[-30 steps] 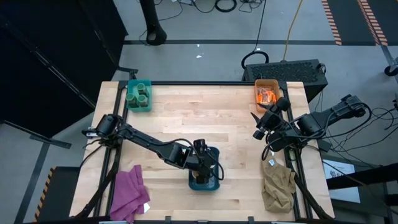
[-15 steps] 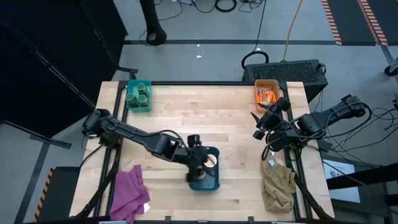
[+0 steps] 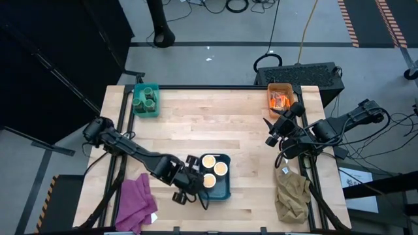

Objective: Sort spices by type
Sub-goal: Move the blue bin to the center of the table

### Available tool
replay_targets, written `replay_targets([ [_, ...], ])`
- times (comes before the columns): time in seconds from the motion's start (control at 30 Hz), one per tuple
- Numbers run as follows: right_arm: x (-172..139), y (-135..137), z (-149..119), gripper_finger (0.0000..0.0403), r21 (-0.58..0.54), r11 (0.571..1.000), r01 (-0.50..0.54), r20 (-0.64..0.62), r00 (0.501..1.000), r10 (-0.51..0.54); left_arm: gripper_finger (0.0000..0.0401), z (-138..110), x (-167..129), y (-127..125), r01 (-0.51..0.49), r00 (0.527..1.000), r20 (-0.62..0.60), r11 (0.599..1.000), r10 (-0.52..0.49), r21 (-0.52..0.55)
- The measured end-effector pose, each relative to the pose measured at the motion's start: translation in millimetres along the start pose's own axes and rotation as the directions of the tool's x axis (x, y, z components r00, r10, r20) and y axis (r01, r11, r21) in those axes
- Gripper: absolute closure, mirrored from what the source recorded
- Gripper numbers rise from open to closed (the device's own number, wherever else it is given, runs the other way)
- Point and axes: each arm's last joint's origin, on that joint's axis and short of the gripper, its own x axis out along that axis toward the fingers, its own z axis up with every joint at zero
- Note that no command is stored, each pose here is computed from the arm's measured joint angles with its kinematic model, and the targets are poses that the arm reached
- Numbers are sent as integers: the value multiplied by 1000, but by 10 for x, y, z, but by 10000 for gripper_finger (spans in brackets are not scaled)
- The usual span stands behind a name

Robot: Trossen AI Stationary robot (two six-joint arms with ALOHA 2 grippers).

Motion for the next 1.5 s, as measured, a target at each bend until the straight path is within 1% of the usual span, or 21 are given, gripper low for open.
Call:
replay_targets([
  [0.1, 0, 0, 0, 209, 10, 1000, 0, 0, 1000, 0, 361, -73, 40, 78, -99, 994, -56, 995, 99, 6],
  [0.13, 0, 0, 0, 209, 12, 1000, 0, 0, 1000, 0, 380, -83, 44, 123, -127, 990, -69, 992, 126, -4],
  [0.17, 0, 0, 0, 209, 14, 1000, 0, 0, 1000, 0, 387, -86, 45, 161, -140, 988, -75, 990, 138, -20],
  [0.23, 0, 0, 0, 209, 15, 1000, 0, 0, 1000, 0, 389, -76, 50, 232, -153, 987, -67, 987, 149, -57],
  [0.27, 0, 0, 0, 209, 15, 1000, 0, 0, 1000, 0, 391, -62, 72, 261, -152, 988, -45, 986, 149, -76],
  [0.33, 0, 0, 0, 209, 20, 1000, 0, 0, 1000, 0, 396, -60, 155, 323, -119, 993, 6, 986, 120, -113],
  [0.4, 0, 0, 0, 209, 25, 1000, 0, 0, 1000, 0, 396, -126, 248, 384, -103, 995, -3, 985, 104, -140],
  [0.47, 2, 5, 0, 209, 27, 1000, 0, -1, 1000, 0, 397, -204, 316, 429, -129, 992, -34, 980, 125, -153],
  [0.57, 4, 10, -1, 209, 25, 1000, 1, -2, 1000, -1, 398, -273, 404, 472, -143, 990, -30, 976, 140, -167],
  [0.7, 4, 9, -1, 209, 25, 1000, 0, -2, 1000, 0, 399, -296, 491, 519, -142, 988, 28, 971, 150, -191],
  [0.8, 4, 9, -1, 209, 25, 1000, 1, -2, 1000, 0, 399, -321, 508, 541, -147, 988, 18, 965, 155, -219],
  [0.93, 4, 9, -1, 209, 29, 1000, 1, -2, 1000, -1, 400, -330, 509, 570, -187, 980, 9, 943, 197, -276],
  [1.27, 4, 9, -1, 209, 29, 1000, 0, -2, 1000, 0, 400, -376, 506, 577, -234, 971, -39, 921, 234, -311],
  [1.5, 4, 9, -1, 209, 29, 1000, 1, -2, 1000, -1, 401, -397, 499, 594, -293, 956, -63, 900, 288, -323],
])
